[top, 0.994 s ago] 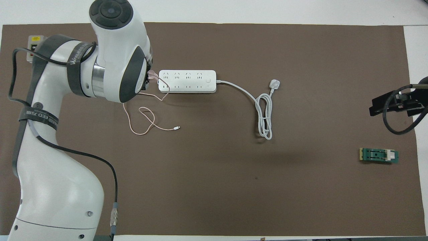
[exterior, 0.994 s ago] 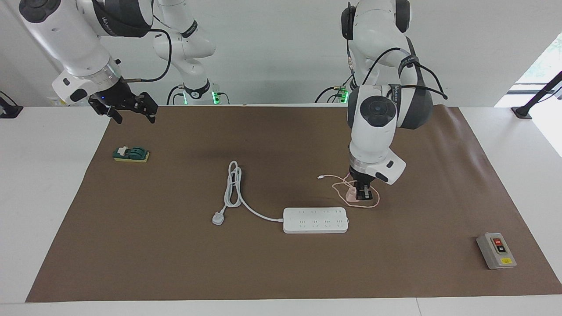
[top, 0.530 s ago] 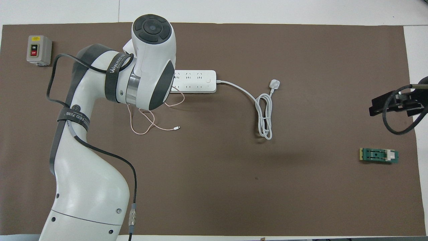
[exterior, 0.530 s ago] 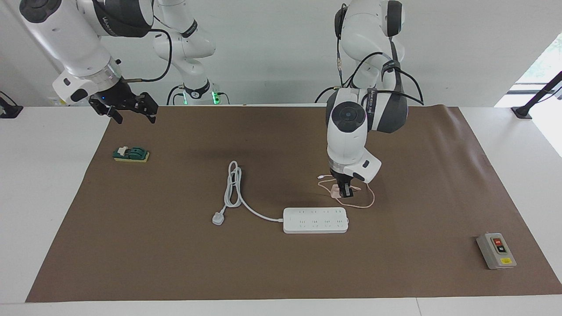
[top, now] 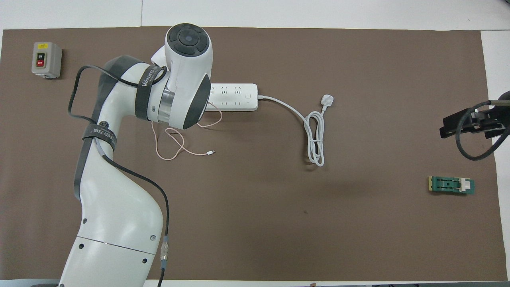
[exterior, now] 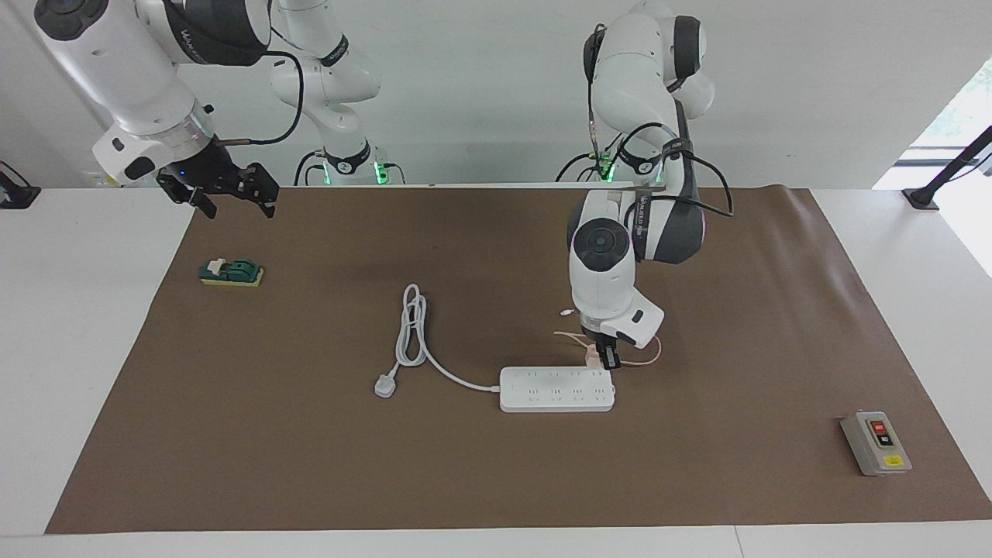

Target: Plug charger into power strip

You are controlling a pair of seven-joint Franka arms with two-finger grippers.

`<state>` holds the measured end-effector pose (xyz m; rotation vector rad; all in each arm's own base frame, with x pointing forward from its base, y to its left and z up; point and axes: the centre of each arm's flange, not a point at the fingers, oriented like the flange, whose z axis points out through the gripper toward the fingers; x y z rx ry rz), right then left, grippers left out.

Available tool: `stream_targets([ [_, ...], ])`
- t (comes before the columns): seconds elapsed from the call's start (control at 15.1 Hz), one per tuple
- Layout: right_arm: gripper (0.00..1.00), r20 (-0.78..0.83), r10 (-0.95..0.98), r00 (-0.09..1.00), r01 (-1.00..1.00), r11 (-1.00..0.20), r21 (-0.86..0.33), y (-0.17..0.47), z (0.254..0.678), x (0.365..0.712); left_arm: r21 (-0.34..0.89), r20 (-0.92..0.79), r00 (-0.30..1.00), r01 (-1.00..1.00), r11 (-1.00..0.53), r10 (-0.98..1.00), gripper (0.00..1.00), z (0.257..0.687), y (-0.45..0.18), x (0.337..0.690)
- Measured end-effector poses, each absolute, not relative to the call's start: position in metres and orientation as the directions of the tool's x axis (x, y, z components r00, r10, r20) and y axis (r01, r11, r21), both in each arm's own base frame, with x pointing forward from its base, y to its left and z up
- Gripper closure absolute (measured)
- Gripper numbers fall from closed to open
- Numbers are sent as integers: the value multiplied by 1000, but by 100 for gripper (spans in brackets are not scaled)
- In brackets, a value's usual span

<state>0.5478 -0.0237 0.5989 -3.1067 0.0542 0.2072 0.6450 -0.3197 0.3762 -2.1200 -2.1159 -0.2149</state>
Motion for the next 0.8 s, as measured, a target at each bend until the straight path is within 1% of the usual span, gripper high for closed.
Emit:
stream_targets([
  [0.2, 0, -133, -33, 991, -37, -999, -25, -24, 599, 548, 14, 194, 9, 1000, -12, 981, 69, 380, -317, 648],
  [0.53, 0, -133, -33, 991, -37, -999, -25, -24, 599, 548, -3, 198, 77, 997, -78, 977, 69, 377, -312, 651],
  [0.8, 0, -133, -33, 991, -37, -999, -25, -24, 599, 548, 9, 197, 87, 996, -91, 976, 69, 373, -312, 653],
])
